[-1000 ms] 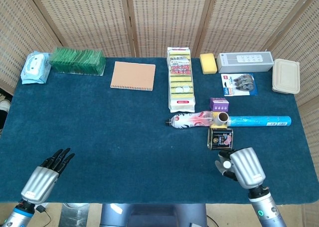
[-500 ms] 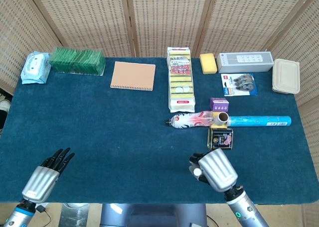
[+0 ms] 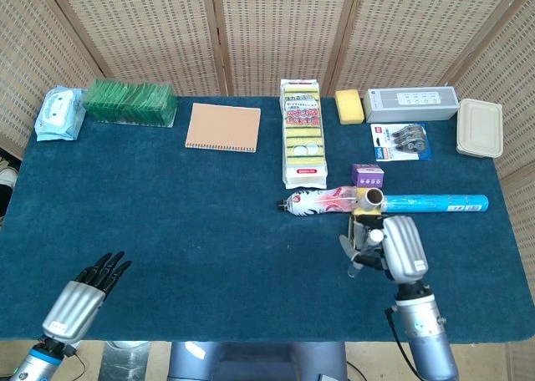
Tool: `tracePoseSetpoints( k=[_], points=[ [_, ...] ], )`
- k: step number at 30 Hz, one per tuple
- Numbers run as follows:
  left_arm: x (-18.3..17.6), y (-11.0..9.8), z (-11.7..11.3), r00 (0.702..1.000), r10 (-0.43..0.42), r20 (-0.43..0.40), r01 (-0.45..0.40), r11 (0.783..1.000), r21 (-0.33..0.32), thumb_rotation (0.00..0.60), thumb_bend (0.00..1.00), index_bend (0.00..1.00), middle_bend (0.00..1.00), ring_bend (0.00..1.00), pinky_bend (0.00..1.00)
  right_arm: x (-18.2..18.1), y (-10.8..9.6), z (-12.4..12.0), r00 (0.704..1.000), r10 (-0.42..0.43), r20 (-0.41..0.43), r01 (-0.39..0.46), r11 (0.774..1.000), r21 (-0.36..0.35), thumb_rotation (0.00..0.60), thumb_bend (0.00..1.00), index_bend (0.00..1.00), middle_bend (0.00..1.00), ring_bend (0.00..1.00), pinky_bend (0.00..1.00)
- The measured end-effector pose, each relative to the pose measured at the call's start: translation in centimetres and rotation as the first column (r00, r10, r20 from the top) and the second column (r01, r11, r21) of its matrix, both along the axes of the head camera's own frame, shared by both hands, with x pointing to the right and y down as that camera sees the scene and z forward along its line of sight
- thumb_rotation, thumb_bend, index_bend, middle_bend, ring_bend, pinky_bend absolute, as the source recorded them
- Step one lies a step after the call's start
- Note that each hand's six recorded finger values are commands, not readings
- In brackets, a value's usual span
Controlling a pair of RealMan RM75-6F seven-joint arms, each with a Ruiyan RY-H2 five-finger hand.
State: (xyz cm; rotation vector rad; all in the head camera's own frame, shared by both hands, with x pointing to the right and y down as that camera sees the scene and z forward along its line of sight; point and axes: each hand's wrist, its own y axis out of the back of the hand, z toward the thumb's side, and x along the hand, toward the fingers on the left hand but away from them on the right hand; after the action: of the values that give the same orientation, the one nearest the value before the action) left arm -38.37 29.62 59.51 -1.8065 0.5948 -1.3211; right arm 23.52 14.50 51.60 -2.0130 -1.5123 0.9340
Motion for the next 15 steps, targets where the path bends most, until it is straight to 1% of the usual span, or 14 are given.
tracePoseSetpoints(
  k=[2, 4, 8, 12, 15],
  points=[
    [-0.1, -0.2, -0.1, 1.000, -0.005, -0.001, 0.005, 1.000, 0.003, 0.600, 0.21, 0.03, 0.03, 0.04, 0.26, -0.4, -1.0, 0.9, 0.998, 0.041, 0.041, -0.041, 0.999, -0.004, 0.600, 0.38, 0.80, 1.00, 1.00, 1.00],
    [-0.3, -0.4, -0.1, 1.000, -0.012, 0.005, 0.012, 1.000, 0.013, 0.600, 0.21, 0.03, 0.03, 0.04, 0.26, -0.6, -1.6, 1.6, 0.998, 0.055, 0.039, -0.055, 0.999, 0.001, 0.600, 0.38, 0.80, 1.00, 1.00, 1.00],
    [-0.5, -0.2, 0.0, 1.000, -0.018, 0.013, 0.017, 1.000, 0.011, 0.600, 0.21, 0.03, 0.03, 0.04, 0.26, -0.4, -3.1, 3.0, 0.996, 0.085, 0.023, -0.085, 0.996, 0.023, 0.600, 0.38, 0.80, 1.00, 1.00, 1.00],
    [-0.4, -0.1, -0.1, 1.000, -0.020, 0.010, 0.019, 1.000, 0.014, 0.600, 0.21, 0.03, 0.03, 0.04, 0.26, -0.3, -4.1, 4.1, 0.997, 0.072, 0.013, -0.073, 0.997, 0.030, 0.600, 0.38, 0.80, 1.00, 1.00, 1.00],
    [-0.2, 0.1, 0.1, 1.000, -0.021, 0.012, 0.021, 1.000, 0.015, 0.600, 0.21, 0.03, 0.03, 0.04, 0.26, -0.3, -4.7, 4.8, 0.999, 0.042, 0.034, -0.043, 0.999, 0.024, 0.600, 0.38, 0.80, 1.00, 1.00, 1.00]
  ],
)
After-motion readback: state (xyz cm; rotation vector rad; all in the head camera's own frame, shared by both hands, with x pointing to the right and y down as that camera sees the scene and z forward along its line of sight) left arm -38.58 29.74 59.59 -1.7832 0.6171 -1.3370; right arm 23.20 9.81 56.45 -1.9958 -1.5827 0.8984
